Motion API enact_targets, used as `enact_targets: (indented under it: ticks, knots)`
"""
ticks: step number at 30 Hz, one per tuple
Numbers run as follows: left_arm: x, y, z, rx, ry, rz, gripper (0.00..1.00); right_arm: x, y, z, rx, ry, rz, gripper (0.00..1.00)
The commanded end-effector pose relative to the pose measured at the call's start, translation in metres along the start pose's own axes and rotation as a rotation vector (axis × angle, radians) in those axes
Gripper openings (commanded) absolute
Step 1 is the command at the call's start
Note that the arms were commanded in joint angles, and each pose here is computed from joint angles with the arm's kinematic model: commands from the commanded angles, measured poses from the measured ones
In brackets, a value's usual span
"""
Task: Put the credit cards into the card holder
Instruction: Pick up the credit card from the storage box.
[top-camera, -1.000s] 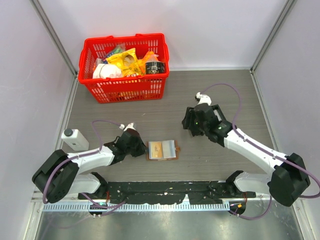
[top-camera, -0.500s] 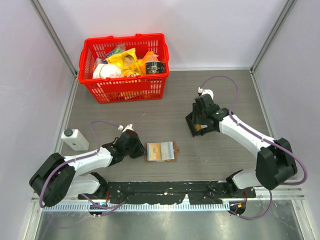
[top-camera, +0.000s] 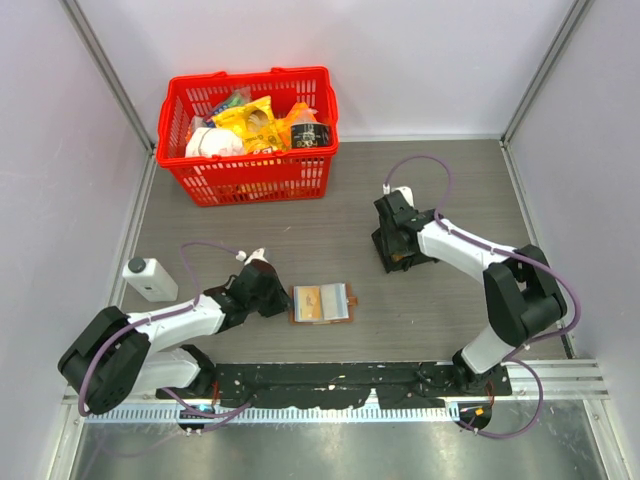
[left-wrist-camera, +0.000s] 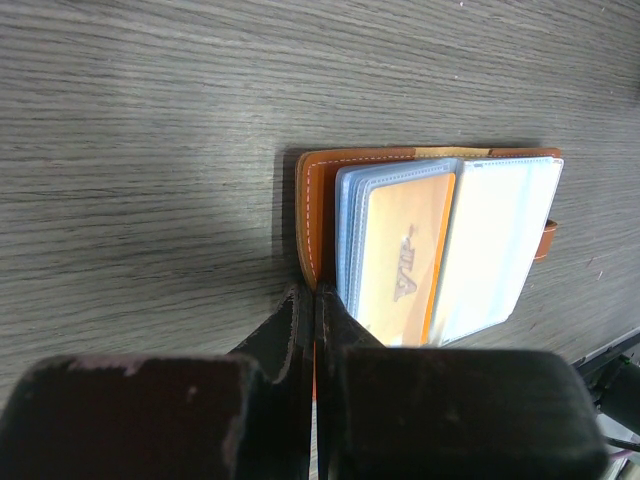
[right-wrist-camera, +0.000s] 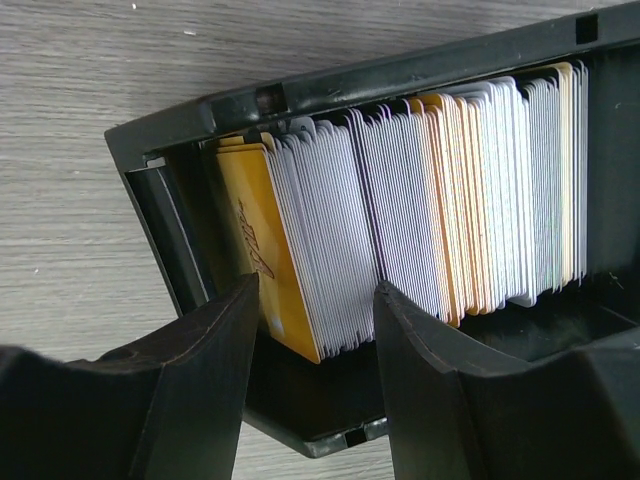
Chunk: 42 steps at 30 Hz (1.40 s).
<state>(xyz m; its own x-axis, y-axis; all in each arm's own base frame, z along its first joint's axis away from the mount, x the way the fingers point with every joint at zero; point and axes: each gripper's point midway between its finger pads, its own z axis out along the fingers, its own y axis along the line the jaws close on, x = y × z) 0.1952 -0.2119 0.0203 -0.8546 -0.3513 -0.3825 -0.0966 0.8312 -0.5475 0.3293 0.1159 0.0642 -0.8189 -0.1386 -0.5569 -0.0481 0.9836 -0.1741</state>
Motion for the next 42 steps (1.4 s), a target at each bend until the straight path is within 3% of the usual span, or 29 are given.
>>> enact_targets:
  ticks: [1, 6, 12, 23, 30, 42]
  knots:
    - [0.017, 0.029, 0.002, -0.093, 0.051, 0.030, 0.00, -0.005, -0.006, 0.002, 0.094, -0.018, -0.042, 0.54]
    - [0.020, 0.030, 0.004, -0.094, 0.065, 0.031, 0.00, 0.000, -0.014, 0.006, 0.212, -0.017, -0.078, 0.54]
    - [0.022, 0.032, 0.004, -0.093, 0.067, 0.034, 0.00, -0.010, -0.016, -0.005, 0.244, -0.070, -0.071, 0.34]
    - [0.021, 0.030, 0.006, -0.095, 0.070, 0.034, 0.00, -0.022, -0.012, -0.022, 0.193, -0.133, -0.056, 0.23]
    - [0.021, 0.030, 0.007, -0.095, 0.072, 0.032, 0.00, -0.019, 0.000, -0.024, 0.119, -0.134, -0.064, 0.06]
    - [0.021, 0.030, 0.009, -0.098, 0.075, 0.035, 0.00, -0.006, 0.018, -0.011, 0.046, -0.070, -0.084, 0.04]
